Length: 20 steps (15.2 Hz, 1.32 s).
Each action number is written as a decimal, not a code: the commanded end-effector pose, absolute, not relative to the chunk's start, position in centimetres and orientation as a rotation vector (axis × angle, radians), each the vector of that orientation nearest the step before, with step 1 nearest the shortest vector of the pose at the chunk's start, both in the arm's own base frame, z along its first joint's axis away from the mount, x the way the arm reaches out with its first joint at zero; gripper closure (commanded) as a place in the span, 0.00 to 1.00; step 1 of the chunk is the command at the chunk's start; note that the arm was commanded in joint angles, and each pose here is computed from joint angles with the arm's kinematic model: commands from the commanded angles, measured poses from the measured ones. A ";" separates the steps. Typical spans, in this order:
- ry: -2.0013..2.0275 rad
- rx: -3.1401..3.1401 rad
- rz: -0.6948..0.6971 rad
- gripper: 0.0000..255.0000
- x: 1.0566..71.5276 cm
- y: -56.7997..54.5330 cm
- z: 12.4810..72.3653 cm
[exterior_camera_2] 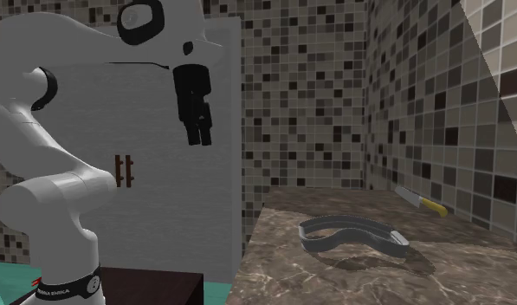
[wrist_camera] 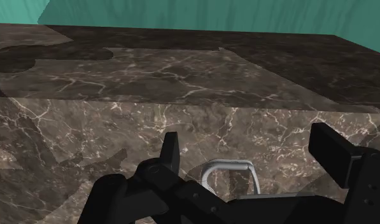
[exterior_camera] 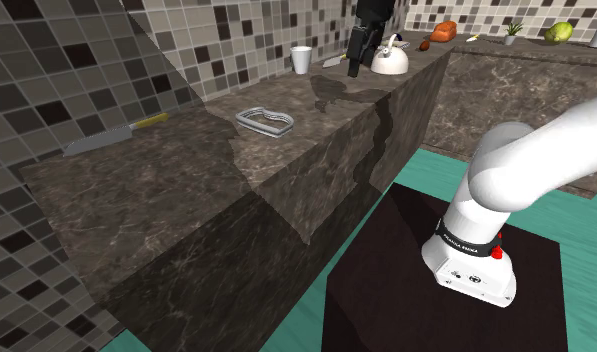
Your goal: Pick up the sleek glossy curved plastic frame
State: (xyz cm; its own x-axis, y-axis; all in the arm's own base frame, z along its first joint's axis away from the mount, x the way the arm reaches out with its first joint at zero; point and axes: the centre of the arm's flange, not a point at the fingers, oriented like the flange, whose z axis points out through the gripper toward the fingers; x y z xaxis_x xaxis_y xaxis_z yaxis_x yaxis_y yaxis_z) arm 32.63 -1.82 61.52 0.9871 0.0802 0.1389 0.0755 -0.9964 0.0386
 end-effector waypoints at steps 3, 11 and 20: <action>0.152 3.095 0.207 0.00 35.1 -2.0 60.4; 0.273 3.078 0.159 0.00 45.0 -2.2 55.7; 0.408 3.053 0.106 0.00 55.9 -1.6 50.0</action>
State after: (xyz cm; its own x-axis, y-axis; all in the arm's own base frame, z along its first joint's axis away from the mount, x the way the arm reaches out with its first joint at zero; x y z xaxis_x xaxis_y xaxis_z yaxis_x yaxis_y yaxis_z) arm 54.63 -1.93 50.84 0.9651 0.2540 0.0646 0.2498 -0.9660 0.0664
